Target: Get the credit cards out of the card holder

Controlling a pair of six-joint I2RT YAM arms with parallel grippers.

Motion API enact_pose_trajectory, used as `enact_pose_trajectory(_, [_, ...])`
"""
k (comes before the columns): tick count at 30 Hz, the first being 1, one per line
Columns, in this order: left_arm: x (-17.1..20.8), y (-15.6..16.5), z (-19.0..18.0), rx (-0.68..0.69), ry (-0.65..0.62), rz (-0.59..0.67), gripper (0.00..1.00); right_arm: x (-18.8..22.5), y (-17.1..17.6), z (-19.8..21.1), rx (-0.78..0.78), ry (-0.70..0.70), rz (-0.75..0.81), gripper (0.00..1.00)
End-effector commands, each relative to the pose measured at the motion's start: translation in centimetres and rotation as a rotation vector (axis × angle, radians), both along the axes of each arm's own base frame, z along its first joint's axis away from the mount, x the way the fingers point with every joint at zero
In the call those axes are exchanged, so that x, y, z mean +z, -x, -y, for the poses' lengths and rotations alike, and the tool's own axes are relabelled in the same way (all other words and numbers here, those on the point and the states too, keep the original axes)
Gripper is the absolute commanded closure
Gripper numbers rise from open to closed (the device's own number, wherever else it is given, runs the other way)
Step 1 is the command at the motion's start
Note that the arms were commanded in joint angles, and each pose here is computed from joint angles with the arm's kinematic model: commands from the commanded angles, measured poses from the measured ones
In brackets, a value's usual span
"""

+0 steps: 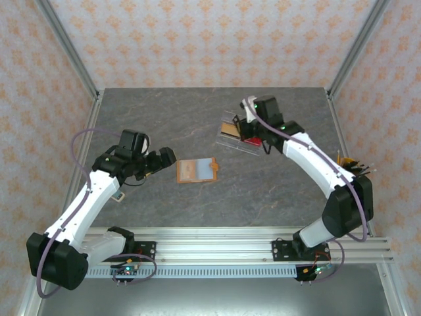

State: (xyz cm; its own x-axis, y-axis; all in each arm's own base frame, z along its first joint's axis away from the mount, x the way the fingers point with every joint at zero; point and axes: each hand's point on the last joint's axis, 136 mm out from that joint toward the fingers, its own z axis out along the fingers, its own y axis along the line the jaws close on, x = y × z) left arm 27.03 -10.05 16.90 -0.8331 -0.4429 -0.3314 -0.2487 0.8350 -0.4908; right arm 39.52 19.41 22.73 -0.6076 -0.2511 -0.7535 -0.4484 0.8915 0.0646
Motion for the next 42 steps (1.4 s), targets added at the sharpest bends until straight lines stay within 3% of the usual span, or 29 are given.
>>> enact_pose_trajectory(1, [-0.9, -0.8, -0.6, -0.020, -0.060, 0.001, 0.00, -1.0, -0.1, 3.5, 0.066, 0.248, -0.007, 1.00])
enact_pose_trajectory(8, [-1.8, -3.6, 0.8, -0.054, -0.035, -0.015, 0.00, -2.7, 0.2, 4.4, 0.396, 0.466, -0.004, 1.00])
enact_pose_trajectory(16, [-2.9, -5.7, 2.0, -0.109, -0.027, -0.028, 0.00, -4.5, -1.2, 4.4, 0.597, 0.586, -0.033, 1.00])
enact_pose_trajectory(22, [-3.6, -5.8, 1.1, -0.140, -0.110, -0.020, 0.00, -6.0, -2.6, 4.4, 0.639, 0.603, -0.072, 1.00])
enact_pose_trajectory(27, [-4.1, -5.9, 0.9, -0.144, -0.117, -0.038, 0.00, -6.6, -4.5, 4.6, 0.588, 0.594, -0.072, 1.00])
enact_pose_trajectory(32, [-5.0, -6.3, 1.3, -0.146, -0.089, -0.059, 0.00, -7.5, -5.6, 5.6, 0.560, 0.641, -0.070, 1.00])
enact_pose_trajectory(42, [-5.5, -6.2, 3.4, -0.197, 0.036, -0.086, 0.00, -6.8, -6.3, 5.3, 0.585, 0.598, -0.063, 1.00])
